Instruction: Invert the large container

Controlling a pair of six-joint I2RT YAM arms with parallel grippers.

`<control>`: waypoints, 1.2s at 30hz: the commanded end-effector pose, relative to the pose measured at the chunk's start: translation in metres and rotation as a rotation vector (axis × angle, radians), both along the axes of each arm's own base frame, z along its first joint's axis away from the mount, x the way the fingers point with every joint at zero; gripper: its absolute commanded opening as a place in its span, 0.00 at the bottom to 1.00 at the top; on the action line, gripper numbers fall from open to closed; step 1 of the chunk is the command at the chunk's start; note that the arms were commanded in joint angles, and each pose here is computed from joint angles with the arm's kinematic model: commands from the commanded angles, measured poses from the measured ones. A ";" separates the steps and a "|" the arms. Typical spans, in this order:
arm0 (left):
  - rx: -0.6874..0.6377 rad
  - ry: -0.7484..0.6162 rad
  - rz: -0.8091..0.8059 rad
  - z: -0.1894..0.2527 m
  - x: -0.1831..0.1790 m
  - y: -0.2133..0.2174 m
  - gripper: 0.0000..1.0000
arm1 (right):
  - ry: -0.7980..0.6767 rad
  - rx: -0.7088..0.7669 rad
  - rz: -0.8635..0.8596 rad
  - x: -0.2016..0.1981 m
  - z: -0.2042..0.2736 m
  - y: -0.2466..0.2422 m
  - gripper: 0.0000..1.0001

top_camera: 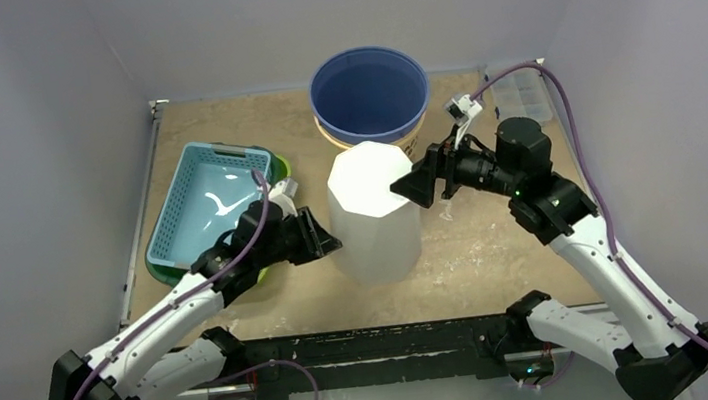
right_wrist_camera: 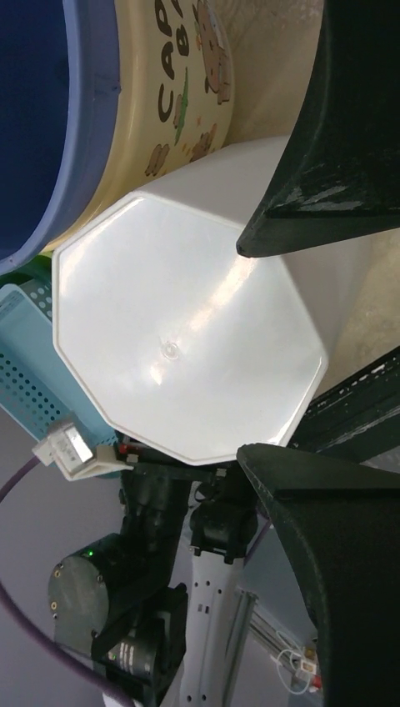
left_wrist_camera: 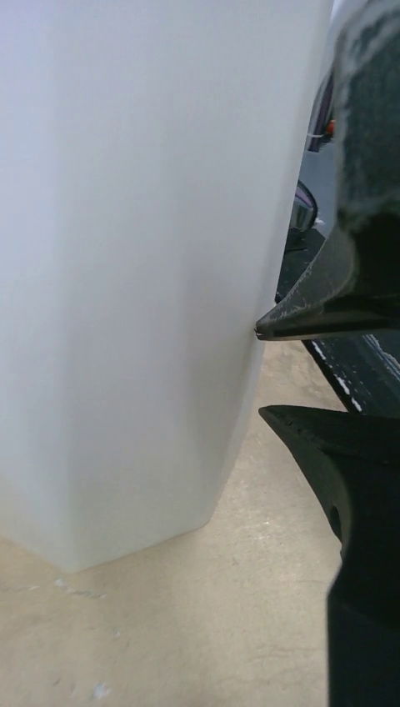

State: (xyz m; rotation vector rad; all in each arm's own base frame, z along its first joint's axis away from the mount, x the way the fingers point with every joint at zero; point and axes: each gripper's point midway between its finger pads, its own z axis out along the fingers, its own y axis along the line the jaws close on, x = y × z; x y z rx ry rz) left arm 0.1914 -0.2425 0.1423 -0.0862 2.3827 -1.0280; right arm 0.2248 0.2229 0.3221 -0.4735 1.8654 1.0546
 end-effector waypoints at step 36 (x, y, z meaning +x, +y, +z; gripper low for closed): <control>0.286 -0.217 0.657 0.086 -0.003 0.168 0.99 | -0.383 -0.561 -0.400 0.004 0.013 0.115 0.99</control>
